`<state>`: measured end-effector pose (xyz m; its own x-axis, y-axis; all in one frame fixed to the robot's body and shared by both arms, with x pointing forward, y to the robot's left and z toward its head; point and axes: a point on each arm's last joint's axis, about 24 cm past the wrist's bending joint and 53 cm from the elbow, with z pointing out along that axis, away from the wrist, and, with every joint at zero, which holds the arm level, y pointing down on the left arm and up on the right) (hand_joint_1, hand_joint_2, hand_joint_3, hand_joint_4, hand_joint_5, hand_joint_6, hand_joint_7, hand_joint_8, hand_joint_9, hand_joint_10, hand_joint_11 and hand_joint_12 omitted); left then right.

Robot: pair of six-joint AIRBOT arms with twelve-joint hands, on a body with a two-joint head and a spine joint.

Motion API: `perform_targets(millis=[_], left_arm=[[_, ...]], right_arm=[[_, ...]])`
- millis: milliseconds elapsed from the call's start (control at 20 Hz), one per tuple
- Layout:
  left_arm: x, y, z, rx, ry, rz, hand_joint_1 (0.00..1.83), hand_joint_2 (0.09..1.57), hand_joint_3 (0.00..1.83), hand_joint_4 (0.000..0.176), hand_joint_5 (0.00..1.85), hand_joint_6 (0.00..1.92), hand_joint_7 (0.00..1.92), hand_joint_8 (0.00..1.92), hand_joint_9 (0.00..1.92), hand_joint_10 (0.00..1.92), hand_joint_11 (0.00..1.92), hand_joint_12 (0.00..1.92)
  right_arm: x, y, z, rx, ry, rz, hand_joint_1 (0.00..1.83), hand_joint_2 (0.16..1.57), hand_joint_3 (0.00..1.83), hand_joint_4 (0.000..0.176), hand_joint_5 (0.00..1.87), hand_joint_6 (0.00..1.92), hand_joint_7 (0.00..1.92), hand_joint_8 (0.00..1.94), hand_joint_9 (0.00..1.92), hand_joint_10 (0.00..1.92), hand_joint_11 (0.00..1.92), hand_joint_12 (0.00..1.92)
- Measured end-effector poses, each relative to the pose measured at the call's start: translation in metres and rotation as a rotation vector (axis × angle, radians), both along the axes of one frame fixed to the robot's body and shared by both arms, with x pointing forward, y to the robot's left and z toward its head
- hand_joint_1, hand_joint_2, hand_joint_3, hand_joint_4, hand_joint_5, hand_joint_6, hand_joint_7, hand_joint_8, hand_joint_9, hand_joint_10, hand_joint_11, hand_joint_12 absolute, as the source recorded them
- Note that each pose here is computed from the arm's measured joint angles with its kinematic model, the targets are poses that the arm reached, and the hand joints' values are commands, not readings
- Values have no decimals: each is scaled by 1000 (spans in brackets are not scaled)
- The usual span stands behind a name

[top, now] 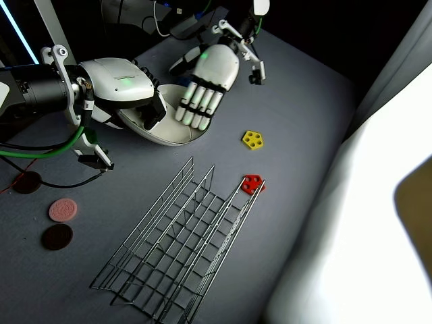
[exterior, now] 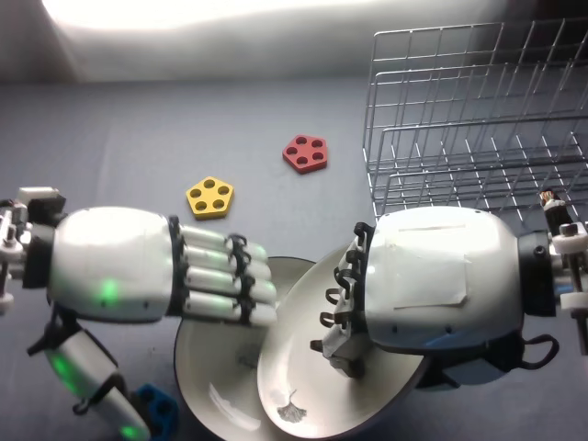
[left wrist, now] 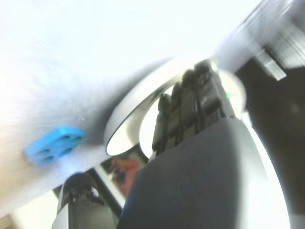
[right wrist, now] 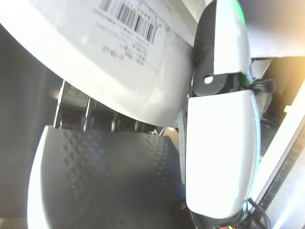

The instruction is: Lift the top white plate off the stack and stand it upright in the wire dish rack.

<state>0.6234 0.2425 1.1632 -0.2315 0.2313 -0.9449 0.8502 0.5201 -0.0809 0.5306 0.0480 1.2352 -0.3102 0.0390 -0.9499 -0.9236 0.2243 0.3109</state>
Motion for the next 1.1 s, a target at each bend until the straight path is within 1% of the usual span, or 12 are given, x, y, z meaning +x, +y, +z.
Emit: perform_targets(millis=[100, 200, 300, 350, 400, 500, 550, 750, 850, 950, 1000, 1100], left_arm=[[4, 9, 14, -28, -15, 25, 4, 894, 1, 0, 98, 1, 108, 6, 113, 7, 121, 14], [6, 19, 28, -52, -27, 46, 26, 900, 3, 0, 82, 0, 80, 0, 78, 0, 95, 2], [6, 26, 38, -71, -34, 58, 25, 901, 3, 0, 83, 1, 77, 0, 75, 0, 94, 2], [5, 29, 43, -83, -31, 60, 11, 898, 1, 0, 89, 3, 75, 0, 71, 0, 93, 1], [5, 34, 47, -87, -34, 63, 25, 898, 1, 0, 100, 6, 93, 7, 94, 9, 117, 11], [6, 44, 55, -88, -39, 75, 23, 899, 1, 0, 101, 6, 90, 5, 88, 6, 114, 10], [6, 53, 60, -85, -47, 84, 22, 897, 0, 0, 92, 1, 94, 5, 90, 5, 116, 11], [5, 77, 74, -56, -81, 91, 18, 898, 1, 0, 99, 4, 107, 9, 103, 9, 106, 6], [3, 93, 77, -12, -95, 82, 17, 903, 3, 0, 99, 4, 108, 8, 97, 6, 103, 5], [0, 106, 82, 21, -108, 80, 37, 896, 0, 0, 102, 3, 99, 3, 92, 2, 116, 10], [-1, 117, 87, 38, -123, 84, 11, 896, 0, 0, 99, 1, 106, 5, 107, 7, 122, 13], [-2, 128, 90, 71, -140, 91, 23, 901, 2, 0, 82, 0, 85, 0, 78, 0, 101, 3]], right_arm=[[0, 0, 3, 4, -3, -1, 1497, 1036, 1, 0, 1072, 848, 1192, 332, 1145, 648, 943, 1370], [1, 0, 6, 14, 3, -6, 1497, 1034, 0, 0, 1062, 858, 1197, 334, 1141, 651, 971, 1337], [2, 0, 12, 31, 12, -14, 1497, 1034, 0, 0, 1068, 849, 1194, 338, 1143, 646, 968, 1340], [3, 0, 19, 52, 22, -18, 1496, 1041, 1, 0, 1042, 884, 1165, 399, 1114, 695, 967, 1347], [3, 0, 27, 71, 25, -21, 1498, 1033, 0, 0, 1053, 866, 1213, 318, 1142, 644, 977, 1332], [-2, -2, 45, 117, 32, -16, 1498, 1032, 0, 0, 1058, 860, 1219, 298, 1143, 641, 976, 1331], [-7, -3, 55, 145, 33, -3, 1495, 1051, 1, 0, 1027, 918, 1135, 449, 1090, 732, 937, 1385], [-15, -6, 67, 176, 45, 12, 1495, 1053, 0, 0, 1004, 934, 1120, 486, 1102, 732, 941, 1392], [-12, -9, 75, 204, 59, 3, 1495, 1052, 0, 0, 990, 956, 1122, 484, 1098, 735, 964, 1365], [-11, -10, 77, 208, 59, 0, 1496, 1053, 0, 0, 992, 951, 1134, 472, 1091, 742, 946, 1389], [-11, -10, 78, 213, 68, 0, 1495, 1057, 2, 0, 981, 967, 1097, 530, 1087, 754, 948, 1386], [-9, -13, 84, 233, 82, -3, 1495, 1055, 0, 0, 977, 962, 1103, 529, 1108, 722, 962, 1371]])
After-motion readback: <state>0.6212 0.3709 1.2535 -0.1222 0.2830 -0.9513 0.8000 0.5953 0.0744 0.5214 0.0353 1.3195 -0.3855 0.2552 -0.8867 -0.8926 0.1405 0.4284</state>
